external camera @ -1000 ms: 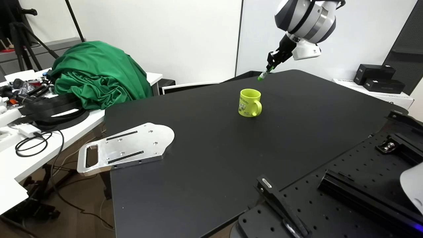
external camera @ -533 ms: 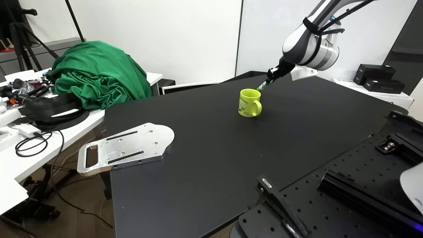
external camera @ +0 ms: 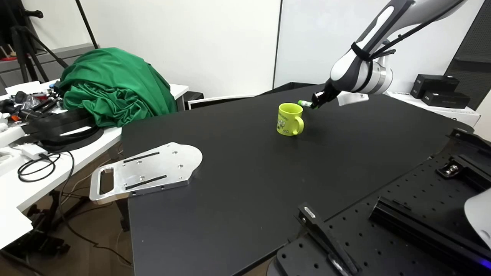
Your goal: Remove and then put back the glue stick in the mug
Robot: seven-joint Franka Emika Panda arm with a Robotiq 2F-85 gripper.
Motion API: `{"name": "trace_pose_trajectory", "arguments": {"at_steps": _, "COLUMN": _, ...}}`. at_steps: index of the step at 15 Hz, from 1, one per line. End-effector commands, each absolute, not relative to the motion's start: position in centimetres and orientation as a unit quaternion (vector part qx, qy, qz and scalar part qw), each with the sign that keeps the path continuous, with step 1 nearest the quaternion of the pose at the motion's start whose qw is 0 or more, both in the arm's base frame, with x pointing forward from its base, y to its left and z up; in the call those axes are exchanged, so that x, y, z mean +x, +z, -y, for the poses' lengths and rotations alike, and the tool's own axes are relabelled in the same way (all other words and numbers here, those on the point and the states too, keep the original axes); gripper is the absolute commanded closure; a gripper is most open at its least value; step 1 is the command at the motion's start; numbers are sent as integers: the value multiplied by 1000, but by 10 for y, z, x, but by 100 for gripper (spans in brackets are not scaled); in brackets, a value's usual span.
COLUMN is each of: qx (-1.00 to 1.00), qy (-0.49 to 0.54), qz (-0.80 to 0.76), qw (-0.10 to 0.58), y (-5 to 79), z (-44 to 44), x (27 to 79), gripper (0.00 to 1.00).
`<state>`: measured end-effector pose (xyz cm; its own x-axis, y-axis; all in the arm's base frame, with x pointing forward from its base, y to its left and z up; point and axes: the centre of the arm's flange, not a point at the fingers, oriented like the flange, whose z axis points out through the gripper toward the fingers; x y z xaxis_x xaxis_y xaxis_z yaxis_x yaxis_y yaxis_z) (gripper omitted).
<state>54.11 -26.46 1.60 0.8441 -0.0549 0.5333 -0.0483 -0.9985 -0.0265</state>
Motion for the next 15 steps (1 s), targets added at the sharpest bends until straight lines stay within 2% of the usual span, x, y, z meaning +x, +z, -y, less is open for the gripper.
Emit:
{"name": "trace_pose_trajectory", "arguments": {"at_steps": 1, "qx": -976, "qy": -210, "qz": -50, "qw": 20, "y": -1, "z": 273, "x": 559, "gripper": 93}}
{"name": "trace_pose_trajectory", "arguments": {"at_steps": 5, "qx": -981, "qy": -184, "qz": -61, "qw": 25, "y": 10, "z": 275, "x": 573, "gripper": 93}}
{"name": "trace_pose_trajectory", "arguments": {"at_steps": 6, "qx": -981, "qy": -181, "qz": -65, "qw": 26, "y": 14, "z": 275, "x": 575, "gripper": 46}}
{"name": "trace_pose_trajectory", "arguments": {"at_steps": 7, "qx": -981, "qy": -180, "qz": -68, "qw": 28, "y": 19, "z": 274, "x": 579, "gripper": 46}}
{"name": "trace_pose_trajectory", "arguments": {"at_steps": 8, "qx": -981, "qy": -179, "qz": -70, "qw": 30, "y": 25, "z": 272, "x": 581, "gripper": 41}}
{"name": "trace_pose_trajectory", "arguments": {"at_steps": 14, "qx": -981, "qy": -178, "qz": -63, "qw": 34, "y": 91, "z": 255, "x": 595, "gripper": 0}}
{"name": "trace_pose_trajectory", "arguments": {"at_steps": 15, "qx": -983, "qy": -172, "qz": -60, "qw": 32, "y": 101, "z": 254, "x": 598, "gripper": 0}}
